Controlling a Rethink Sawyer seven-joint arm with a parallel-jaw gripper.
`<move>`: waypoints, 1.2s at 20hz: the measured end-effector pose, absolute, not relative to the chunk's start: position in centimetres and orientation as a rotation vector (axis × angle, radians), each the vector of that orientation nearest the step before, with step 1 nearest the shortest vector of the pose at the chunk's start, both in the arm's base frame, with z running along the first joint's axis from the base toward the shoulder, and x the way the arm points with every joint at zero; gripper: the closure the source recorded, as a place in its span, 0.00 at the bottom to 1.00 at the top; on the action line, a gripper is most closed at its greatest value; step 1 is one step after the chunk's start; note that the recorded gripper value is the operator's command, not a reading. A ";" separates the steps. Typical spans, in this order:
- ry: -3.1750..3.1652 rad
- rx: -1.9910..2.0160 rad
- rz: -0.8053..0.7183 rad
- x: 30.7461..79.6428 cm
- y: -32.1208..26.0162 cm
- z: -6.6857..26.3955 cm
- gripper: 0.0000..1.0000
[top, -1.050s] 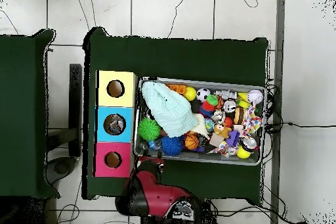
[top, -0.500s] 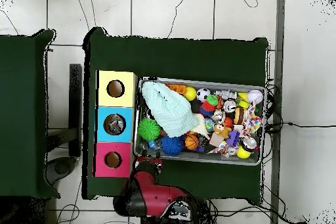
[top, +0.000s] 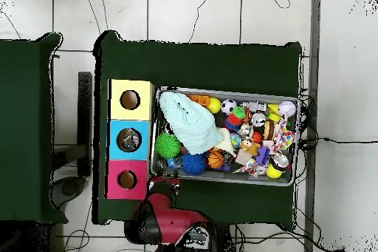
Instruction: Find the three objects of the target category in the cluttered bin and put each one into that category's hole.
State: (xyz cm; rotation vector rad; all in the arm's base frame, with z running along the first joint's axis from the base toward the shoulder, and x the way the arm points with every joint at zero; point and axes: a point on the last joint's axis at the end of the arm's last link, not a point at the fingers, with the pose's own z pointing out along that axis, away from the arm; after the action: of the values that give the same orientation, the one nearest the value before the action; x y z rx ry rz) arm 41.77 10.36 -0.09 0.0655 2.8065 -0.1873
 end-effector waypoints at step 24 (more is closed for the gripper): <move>2.798 0.039 -0.191 41.7 11.5 0.2 0.00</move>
State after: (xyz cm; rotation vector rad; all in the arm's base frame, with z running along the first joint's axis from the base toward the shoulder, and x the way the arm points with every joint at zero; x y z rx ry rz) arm 41.73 11.50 0.16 0.0393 2.7977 -0.1909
